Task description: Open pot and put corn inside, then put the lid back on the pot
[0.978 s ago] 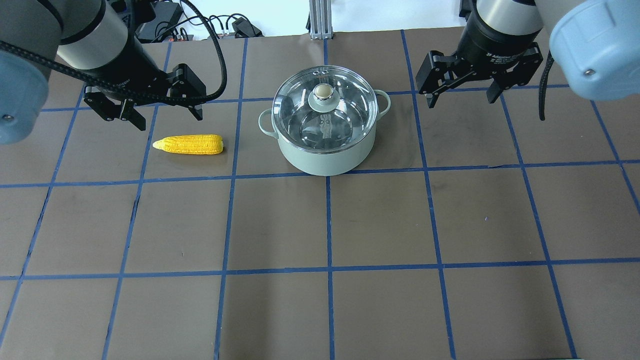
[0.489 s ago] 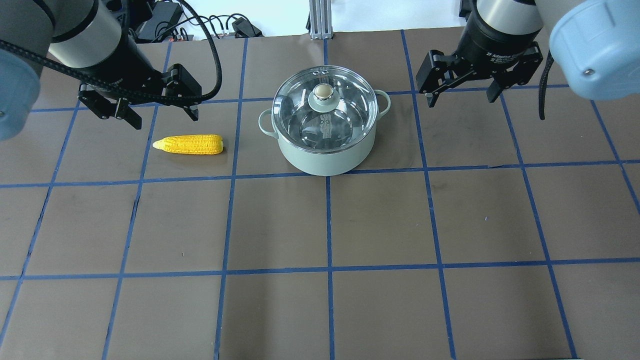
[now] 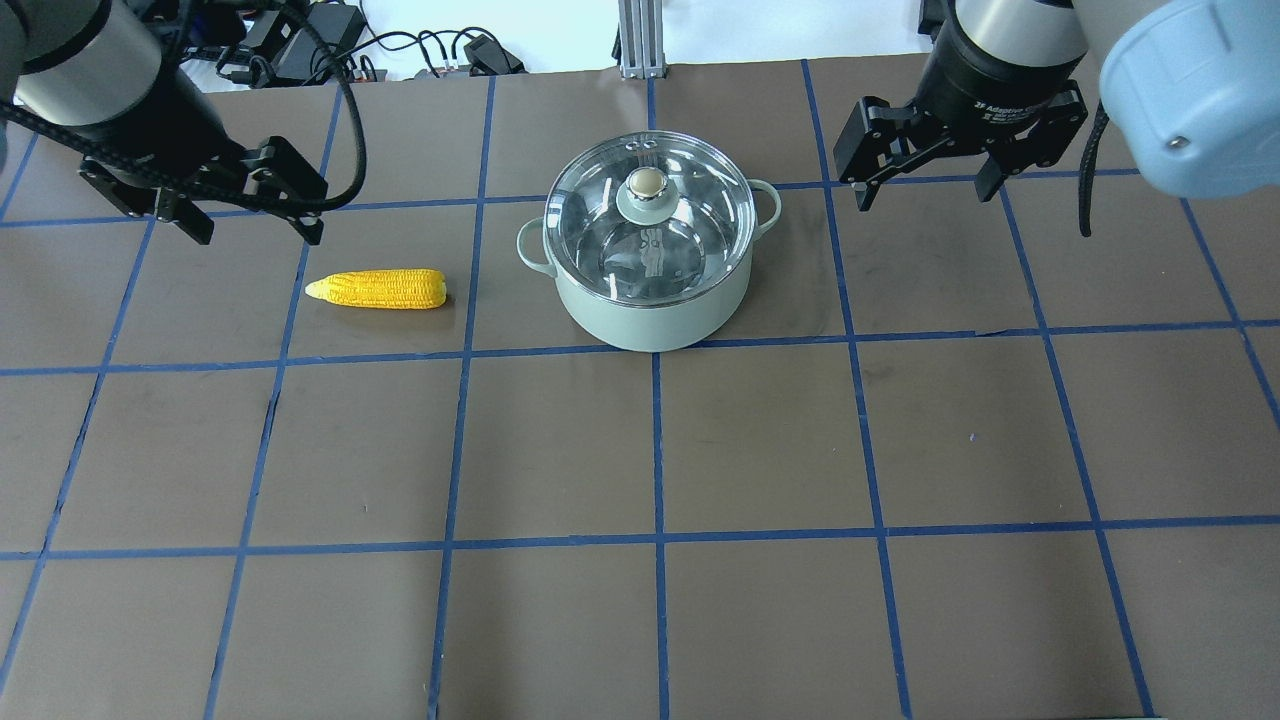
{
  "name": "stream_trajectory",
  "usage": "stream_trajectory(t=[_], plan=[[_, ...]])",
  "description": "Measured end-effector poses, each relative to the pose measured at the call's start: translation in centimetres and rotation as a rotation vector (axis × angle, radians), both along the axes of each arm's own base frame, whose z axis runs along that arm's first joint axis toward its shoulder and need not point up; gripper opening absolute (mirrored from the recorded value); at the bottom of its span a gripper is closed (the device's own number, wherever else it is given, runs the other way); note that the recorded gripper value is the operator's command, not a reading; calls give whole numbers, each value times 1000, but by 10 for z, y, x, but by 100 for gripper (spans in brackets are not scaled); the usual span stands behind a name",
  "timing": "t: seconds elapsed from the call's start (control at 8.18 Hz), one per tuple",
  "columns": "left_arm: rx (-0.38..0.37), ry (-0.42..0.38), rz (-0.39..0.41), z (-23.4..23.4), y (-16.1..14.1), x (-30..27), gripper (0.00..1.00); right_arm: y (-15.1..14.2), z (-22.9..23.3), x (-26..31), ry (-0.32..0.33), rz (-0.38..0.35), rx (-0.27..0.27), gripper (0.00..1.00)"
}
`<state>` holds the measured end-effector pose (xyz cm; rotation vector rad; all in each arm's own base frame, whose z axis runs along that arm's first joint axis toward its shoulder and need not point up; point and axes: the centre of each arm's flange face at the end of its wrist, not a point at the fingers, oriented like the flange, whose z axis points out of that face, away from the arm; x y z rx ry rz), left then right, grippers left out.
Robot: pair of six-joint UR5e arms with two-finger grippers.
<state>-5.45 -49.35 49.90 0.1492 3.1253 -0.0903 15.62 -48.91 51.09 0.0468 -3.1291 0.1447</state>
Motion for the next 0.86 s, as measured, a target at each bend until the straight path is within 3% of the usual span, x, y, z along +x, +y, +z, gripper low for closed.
stream_trajectory(t=[0.49,0.86], plan=[[-12,-40,-328,-35,-43,52,100,-15,-4,3,-6,0,5,100],[-28,-66,-558,-84,-86,63,100,-82,-11,17,-22,10,-2,100]])
